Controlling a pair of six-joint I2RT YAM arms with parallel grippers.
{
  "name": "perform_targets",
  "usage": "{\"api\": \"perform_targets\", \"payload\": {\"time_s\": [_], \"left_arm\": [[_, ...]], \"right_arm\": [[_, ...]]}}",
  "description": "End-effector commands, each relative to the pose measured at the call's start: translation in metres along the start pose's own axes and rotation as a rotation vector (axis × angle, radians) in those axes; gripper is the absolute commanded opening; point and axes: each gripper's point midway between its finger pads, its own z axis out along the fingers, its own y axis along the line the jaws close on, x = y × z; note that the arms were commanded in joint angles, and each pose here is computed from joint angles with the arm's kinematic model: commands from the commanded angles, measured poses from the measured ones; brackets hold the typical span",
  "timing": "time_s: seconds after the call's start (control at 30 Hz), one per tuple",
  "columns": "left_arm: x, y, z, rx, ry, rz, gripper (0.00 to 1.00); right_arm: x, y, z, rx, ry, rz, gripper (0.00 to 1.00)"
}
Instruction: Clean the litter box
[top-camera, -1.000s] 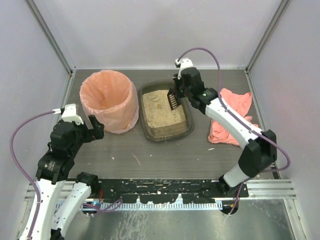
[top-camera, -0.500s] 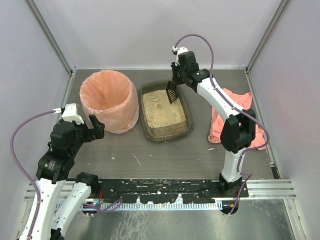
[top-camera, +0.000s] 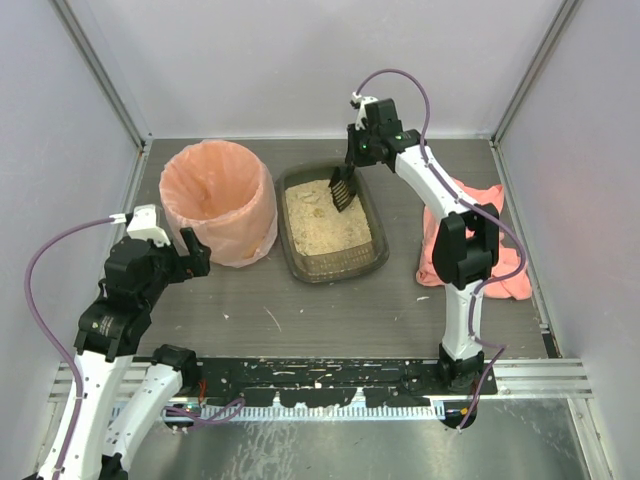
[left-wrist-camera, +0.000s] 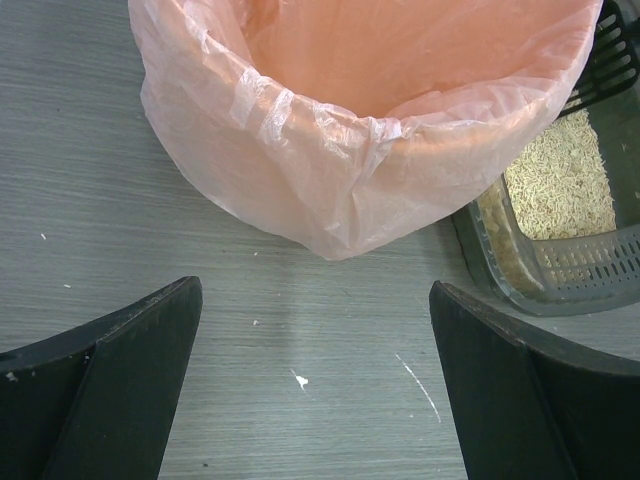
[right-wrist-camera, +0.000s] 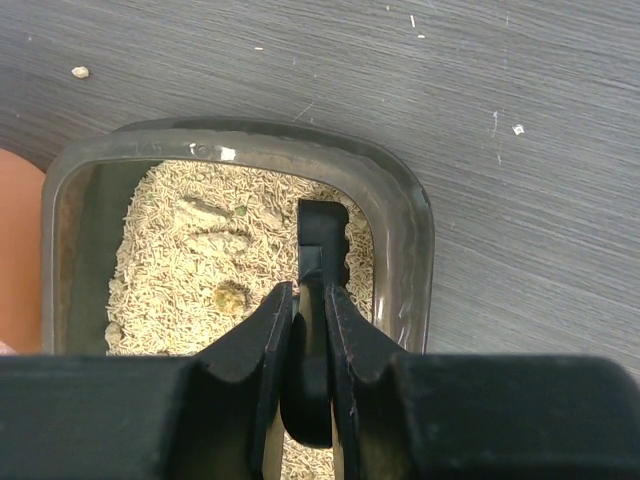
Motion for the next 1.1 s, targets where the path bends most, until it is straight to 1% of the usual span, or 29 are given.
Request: {"api": "perform_targets", "payload": {"time_s": [0.0,0.17,0.63,0.87,1.07], "left_arm": [[-0.014,-0.003,-0.001,0.008,-0.050,-0.019,0.98],[-0.013,-0.003,0.000,0.007,-0.047,-0.017,0.98],[-0.012,-0.003,0.001,0.009,-0.039,-0.016,0.98],[-0.013,-0.002,0.001,0.001,-0.041,-0.016,0.98],[-0.013,-0.002,0.001,0.002,-0.040,-0.015,0.98]], "right_arm": [[-0.004,0.010,0.005,-0.109,0.012,0.051,0.01],[0.011,0.016,0.013,-0.191,0.068,0.094,0.01],[0.045,0.031,0.016,-0.306,0.160,0.153,0.01],[0.057,0.031,0.016,-0.325,0.164,0.212,0.01],[0.066,0.041,0.014,-0.377,0.135,0.337,0.01]]}}
